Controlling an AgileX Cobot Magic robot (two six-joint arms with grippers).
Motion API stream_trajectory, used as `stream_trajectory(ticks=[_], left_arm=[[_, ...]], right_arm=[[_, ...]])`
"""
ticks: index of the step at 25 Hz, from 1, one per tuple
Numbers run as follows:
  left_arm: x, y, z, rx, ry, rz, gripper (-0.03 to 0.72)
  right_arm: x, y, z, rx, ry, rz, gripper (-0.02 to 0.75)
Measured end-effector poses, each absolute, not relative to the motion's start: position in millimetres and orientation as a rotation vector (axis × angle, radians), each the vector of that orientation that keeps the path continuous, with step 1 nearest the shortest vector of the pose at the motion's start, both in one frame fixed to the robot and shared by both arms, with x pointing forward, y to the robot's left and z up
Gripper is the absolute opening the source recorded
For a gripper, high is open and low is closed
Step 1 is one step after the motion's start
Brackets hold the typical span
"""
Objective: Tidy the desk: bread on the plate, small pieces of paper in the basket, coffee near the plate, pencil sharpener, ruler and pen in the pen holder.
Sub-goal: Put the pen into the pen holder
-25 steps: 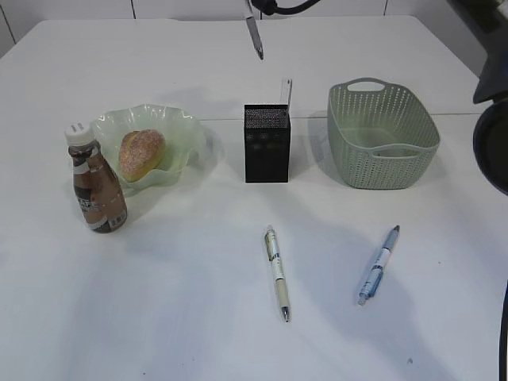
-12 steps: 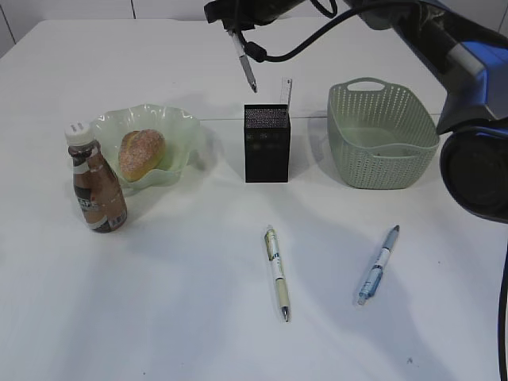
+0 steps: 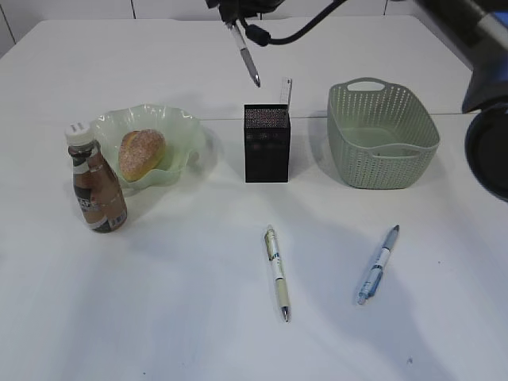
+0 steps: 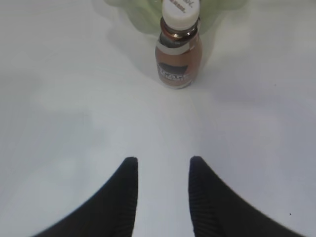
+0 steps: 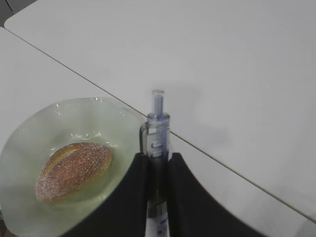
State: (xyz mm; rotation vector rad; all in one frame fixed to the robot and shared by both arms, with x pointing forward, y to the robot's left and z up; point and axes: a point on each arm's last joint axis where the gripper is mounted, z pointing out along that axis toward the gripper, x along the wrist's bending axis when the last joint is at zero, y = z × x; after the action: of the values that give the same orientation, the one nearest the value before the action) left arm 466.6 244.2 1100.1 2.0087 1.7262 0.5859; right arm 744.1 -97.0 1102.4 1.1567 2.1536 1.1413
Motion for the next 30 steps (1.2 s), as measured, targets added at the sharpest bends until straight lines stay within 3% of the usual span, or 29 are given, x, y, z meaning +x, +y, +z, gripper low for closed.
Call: stream_trajectory(ticks=[15,24,30], left_arm=[[467.5,243.7,1100.8,1.999,1.717,0.591,0.241],[467.9,243.5,1101.1,1.995,1.713,0.593,0.241],[467.7,243.0,1101.0,1.991,1.714,0.585,0.241]], right_arm=[[702.4,-139.5,1169.6,1.168,2.155,1.156,0.076],[675.6,-145.8,1185.9,1.166,2.209,1.150,0.076],[679.3,-145.9,1172.6,1.138,2.186,1.148,0.076]])
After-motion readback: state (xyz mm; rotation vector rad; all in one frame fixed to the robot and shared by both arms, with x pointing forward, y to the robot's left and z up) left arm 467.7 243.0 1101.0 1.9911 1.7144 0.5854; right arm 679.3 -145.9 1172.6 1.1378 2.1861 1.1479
